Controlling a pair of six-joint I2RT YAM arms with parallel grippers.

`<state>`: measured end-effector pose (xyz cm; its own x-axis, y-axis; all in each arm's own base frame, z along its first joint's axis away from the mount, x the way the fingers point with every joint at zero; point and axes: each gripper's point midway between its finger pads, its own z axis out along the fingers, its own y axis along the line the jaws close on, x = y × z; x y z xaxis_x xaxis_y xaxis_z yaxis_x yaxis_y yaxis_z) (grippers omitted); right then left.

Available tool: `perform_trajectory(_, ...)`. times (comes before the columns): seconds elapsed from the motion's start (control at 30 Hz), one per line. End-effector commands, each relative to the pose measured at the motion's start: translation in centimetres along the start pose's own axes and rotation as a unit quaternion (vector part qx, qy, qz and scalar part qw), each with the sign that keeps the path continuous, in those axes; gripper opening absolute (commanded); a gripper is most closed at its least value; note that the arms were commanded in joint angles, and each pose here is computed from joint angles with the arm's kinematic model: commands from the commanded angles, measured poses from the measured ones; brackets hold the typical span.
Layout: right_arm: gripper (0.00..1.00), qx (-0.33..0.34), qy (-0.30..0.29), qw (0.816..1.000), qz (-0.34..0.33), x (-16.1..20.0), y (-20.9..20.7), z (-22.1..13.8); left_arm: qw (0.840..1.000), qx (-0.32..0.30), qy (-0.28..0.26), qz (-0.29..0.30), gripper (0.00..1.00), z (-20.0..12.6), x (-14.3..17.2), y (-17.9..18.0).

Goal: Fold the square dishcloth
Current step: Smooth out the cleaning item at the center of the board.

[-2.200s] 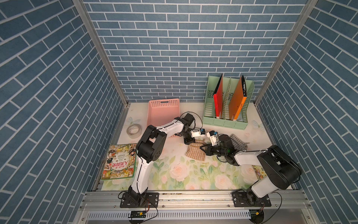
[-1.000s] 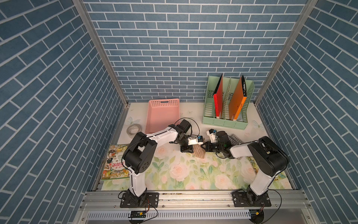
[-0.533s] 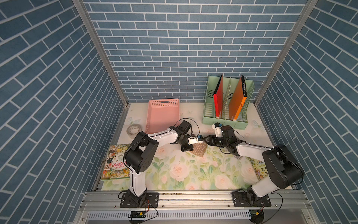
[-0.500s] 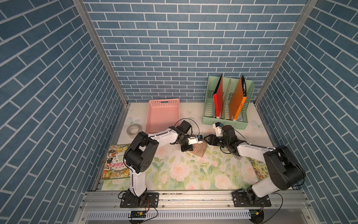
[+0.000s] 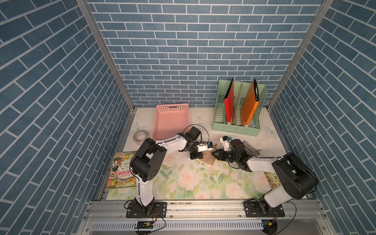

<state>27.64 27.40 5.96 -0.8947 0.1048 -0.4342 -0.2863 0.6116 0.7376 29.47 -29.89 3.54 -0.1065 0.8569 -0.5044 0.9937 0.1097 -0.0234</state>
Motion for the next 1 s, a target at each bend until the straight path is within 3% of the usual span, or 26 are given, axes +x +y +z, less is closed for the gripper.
perform_trajectory(0.0, 0.09, -0.032, 0.001, 0.999, 0.004, -0.9, 1.0, 1.2, 1.000, -0.001, -0.003, -0.005, 0.34, -0.8, -0.4, -0.1)
perform_trajectory(0.13, 0.08, -0.021, 0.018, 0.999, 0.023, -0.7, -0.8, 3.3, 1.000, -0.002, -0.001, -0.006, 0.35, -1.1, -0.3, 0.2)
perform_trajectory(0.3, 0.06, -0.002, 0.028, 0.999, 0.040, 0.0, -2.7, 4.5, 0.999, 0.051, -0.010, 0.004, 0.42, -3.8, -1.3, -1.2)
perform_trajectory(0.43, 0.05, 0.000, 0.026, 0.999, 0.038, 0.1, -2.8, 4.2, 0.997, 0.036, -0.063, -0.019, 0.42, -6.1, -4.3, 2.3)
perform_trajectory(0.6, 0.05, -0.001, 0.026, 0.999, 0.034, 0.1, -2.5, 3.9, 0.996, -0.018, -0.061, -0.056, 0.36, -3.0, -5.1, 5.7)
perform_trajectory(0.8, 0.05, 0.000, 0.028, 0.999, 0.026, 0.1, -2.2, 3.6, 0.998, -0.005, -0.027, -0.058, 0.36, 0.4, -3.2, 5.0)
perform_trajectory(0.97, 0.05, -0.001, 0.020, 1.000, 0.019, -0.5, -1.5, 3.1, 0.995, -0.068, 0.016, -0.067, 0.33, 2.1, -1.2, 7.5)
